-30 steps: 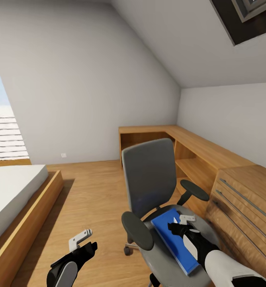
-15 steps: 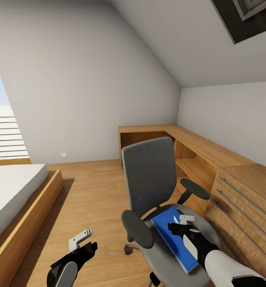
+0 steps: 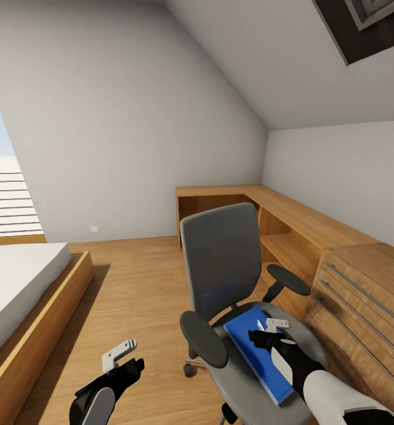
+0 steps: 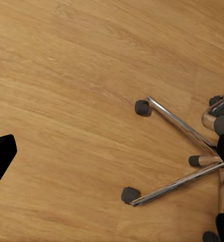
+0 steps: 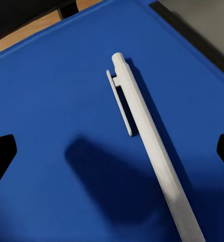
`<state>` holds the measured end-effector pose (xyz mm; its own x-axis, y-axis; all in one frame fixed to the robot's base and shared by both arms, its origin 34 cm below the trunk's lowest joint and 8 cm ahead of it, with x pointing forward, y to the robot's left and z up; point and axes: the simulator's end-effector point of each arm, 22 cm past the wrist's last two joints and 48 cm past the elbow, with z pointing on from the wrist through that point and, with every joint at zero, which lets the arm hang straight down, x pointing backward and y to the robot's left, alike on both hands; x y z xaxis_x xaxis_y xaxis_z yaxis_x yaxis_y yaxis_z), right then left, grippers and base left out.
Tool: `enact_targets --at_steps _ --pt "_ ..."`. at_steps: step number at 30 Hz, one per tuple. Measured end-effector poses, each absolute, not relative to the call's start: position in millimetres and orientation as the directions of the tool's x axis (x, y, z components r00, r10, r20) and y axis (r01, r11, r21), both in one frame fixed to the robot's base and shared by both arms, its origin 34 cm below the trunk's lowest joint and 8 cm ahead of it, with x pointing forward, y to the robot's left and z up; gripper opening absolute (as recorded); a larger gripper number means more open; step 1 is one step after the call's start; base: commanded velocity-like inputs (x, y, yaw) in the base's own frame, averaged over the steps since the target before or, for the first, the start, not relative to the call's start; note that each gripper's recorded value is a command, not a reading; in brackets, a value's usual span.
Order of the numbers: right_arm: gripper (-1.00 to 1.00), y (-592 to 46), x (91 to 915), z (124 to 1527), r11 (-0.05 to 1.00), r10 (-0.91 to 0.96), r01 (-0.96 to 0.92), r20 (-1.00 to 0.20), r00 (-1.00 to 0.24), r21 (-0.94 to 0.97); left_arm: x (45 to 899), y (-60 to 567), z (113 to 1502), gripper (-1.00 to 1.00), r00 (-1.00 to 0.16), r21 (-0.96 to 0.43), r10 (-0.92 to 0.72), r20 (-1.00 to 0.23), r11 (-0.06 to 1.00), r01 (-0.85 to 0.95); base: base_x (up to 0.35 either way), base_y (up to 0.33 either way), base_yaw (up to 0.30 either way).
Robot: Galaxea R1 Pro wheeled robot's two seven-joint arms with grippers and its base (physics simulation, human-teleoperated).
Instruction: In the bedroom, organize the workspace by keeping the computer under the desk, ensuring the monitor is on the desk, placing the keyboard on the desk next to the monitor, placing the mouse on the desk next to the keyboard, moving the folder from the swivel chair onto the desk next to the mouse, stacking the notebook on top of the folder with the pen on top of the notebook, and positioning the swivel chair next to the desk.
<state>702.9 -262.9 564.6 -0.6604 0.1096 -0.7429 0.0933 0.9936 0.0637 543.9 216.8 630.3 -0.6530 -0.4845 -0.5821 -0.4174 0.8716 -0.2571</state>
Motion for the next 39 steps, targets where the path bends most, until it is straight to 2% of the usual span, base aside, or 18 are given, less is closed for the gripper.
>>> enact_targets --at_steps 39 --pt "1.00 -262.5 701.2 551.4 0.995 0.100 0.087 -0.745 -0.660 0.056 541.9 215.1 616.6 1.00 -0.653 -0.261 -0.484 -0.582 0.872 -0.414 0.000 0.000 0.000"
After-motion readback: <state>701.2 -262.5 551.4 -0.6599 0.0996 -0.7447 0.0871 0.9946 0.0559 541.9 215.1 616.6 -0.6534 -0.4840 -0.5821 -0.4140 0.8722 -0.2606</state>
